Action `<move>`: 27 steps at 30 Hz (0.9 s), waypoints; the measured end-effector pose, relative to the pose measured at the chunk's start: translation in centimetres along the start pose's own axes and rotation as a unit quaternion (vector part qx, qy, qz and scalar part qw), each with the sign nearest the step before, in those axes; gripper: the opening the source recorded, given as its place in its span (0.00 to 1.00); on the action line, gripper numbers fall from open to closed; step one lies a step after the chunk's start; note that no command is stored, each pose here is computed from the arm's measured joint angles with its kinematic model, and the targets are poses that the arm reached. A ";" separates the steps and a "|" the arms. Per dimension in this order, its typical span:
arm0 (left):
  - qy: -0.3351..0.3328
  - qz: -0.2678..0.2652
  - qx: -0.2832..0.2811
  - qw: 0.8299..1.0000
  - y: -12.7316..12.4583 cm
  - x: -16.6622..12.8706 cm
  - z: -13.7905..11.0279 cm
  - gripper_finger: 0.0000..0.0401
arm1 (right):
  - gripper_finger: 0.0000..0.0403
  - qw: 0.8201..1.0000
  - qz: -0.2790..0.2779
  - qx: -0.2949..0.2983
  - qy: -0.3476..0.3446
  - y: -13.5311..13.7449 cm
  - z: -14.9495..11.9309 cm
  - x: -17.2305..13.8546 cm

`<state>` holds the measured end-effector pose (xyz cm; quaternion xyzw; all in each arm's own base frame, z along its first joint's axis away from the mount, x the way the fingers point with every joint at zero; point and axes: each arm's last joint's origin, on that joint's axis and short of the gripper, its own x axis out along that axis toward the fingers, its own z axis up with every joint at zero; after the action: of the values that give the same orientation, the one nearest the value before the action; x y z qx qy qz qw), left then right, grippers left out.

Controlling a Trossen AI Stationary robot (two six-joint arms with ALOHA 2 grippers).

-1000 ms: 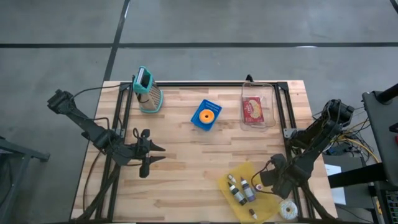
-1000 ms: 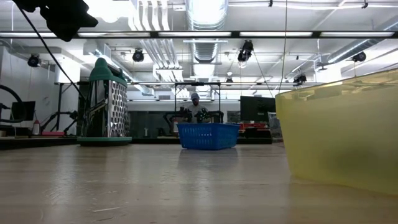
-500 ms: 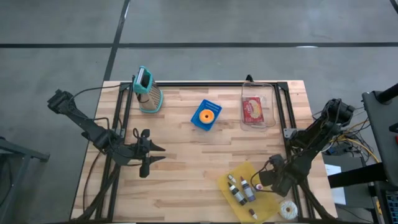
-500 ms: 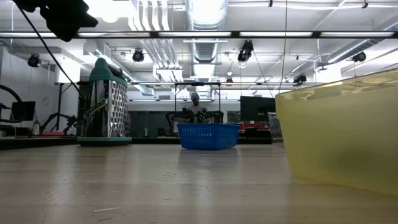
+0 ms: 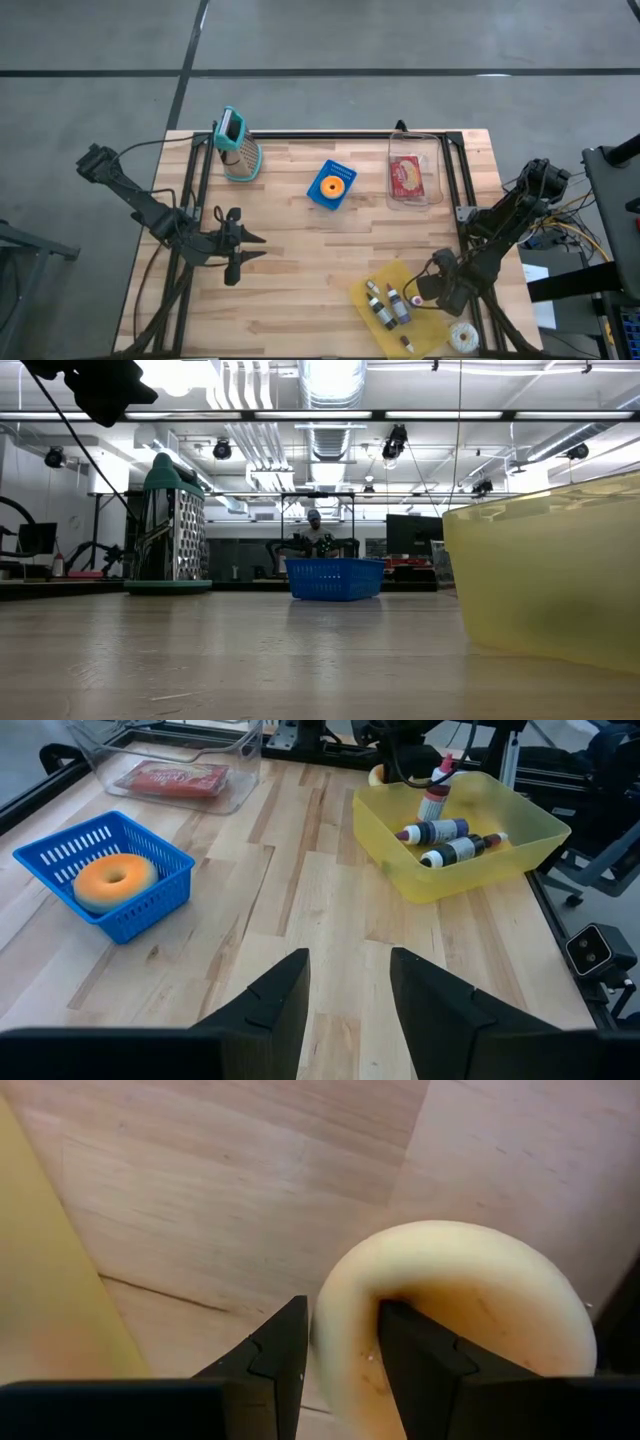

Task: Pick & Place Food Item
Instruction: Stack the top orange donut on top of the top left orange donut in the blue bin

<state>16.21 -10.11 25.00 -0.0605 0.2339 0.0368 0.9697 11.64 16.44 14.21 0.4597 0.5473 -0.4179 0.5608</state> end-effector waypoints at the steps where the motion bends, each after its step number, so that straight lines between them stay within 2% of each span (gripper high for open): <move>1: 0.000 0.000 0.000 1.000 0.0 0.0 0.0 0.37 | 0.29 1.000 0.000 0.000 0.000 0.0 0.0 0.0; 6: 0.000 0.000 0.000 1.000 0.0 0.0 0.0 0.37 | 0.25 1.000 0.000 0.006 0.000 0.0 0.0 0.0; 18: 0.000 0.000 0.000 1.000 0.0 0.0 0.0 0.37 | 0.07 1.000 -0.002 0.003 -0.001 0.0 0.0 0.0; 27: 0.000 0.000 0.000 1.000 0.0 0.0 0.0 0.37 | 0.05 1.000 -0.001 0.002 0.000 0.0 0.0 0.0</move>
<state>16.21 -10.10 24.99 -0.0603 0.2340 0.0369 0.9697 11.65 16.46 14.20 0.4601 0.5468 -0.4193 0.5599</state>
